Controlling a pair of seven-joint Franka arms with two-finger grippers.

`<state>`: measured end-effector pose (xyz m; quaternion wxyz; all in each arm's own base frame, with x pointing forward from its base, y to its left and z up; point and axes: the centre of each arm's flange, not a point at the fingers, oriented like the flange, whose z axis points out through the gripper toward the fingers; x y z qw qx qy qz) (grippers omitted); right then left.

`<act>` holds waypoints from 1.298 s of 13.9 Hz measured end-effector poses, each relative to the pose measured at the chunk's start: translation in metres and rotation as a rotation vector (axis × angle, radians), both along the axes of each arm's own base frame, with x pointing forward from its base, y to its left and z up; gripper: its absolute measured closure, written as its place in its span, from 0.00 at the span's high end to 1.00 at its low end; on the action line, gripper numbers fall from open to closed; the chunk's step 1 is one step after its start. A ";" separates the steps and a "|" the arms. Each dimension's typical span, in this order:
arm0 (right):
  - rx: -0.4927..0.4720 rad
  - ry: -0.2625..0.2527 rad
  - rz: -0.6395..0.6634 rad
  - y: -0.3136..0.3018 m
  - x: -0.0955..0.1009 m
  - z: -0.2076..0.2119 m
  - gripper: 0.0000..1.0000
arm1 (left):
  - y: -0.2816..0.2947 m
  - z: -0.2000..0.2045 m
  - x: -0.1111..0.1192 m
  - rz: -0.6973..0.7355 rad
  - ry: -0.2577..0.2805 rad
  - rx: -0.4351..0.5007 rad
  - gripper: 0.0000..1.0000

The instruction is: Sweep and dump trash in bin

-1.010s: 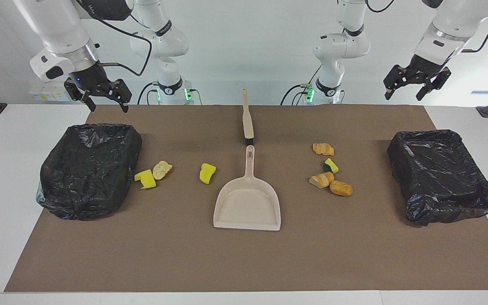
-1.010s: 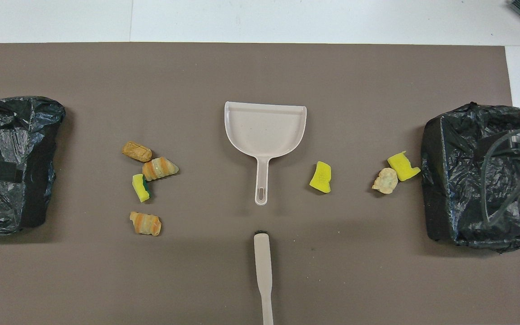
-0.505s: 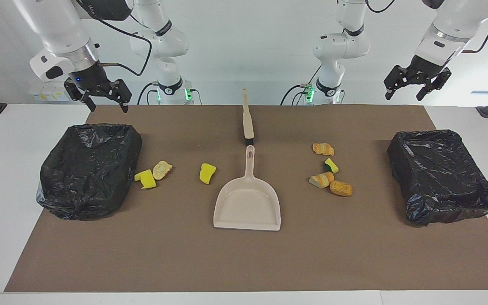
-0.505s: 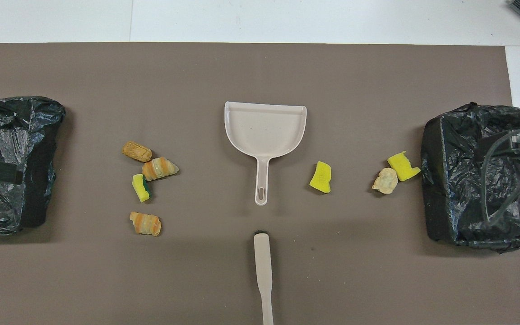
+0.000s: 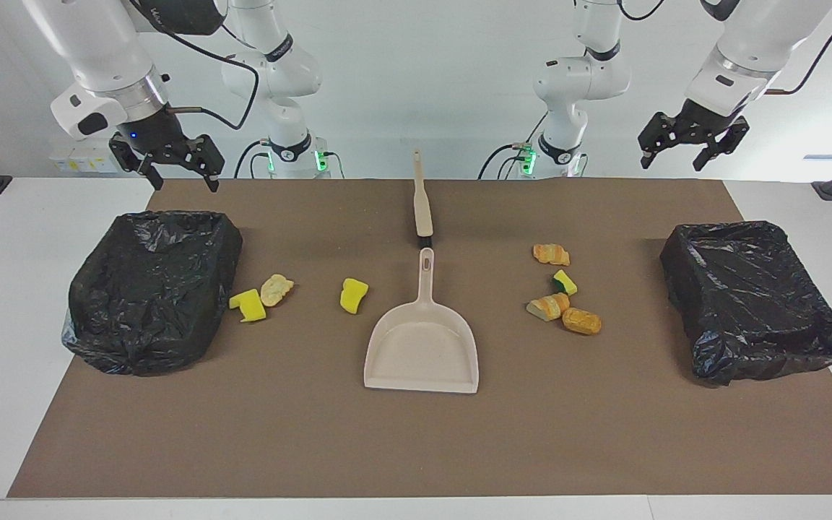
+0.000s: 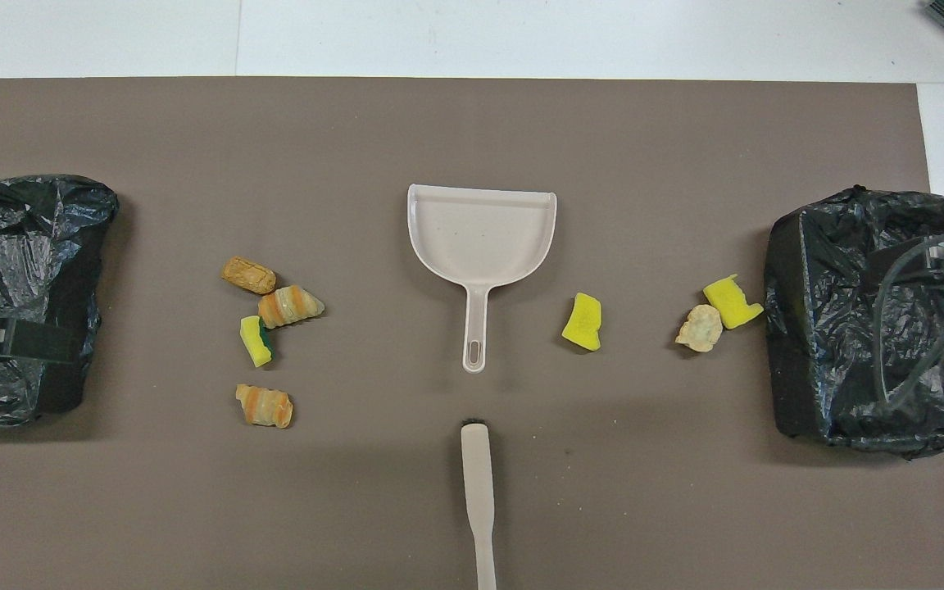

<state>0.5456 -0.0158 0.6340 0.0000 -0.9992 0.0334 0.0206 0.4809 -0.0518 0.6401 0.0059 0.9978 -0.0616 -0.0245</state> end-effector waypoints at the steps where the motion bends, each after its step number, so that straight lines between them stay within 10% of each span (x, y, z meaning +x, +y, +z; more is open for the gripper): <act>1: 0.000 0.000 0.002 0.001 0.000 0.000 1.00 | -0.010 -0.003 -0.007 -0.004 0.006 0.005 1.00; 18: 0.001 -0.007 0.067 0.037 0.005 -0.014 1.00 | -0.251 -0.129 -0.157 0.078 0.047 0.035 1.00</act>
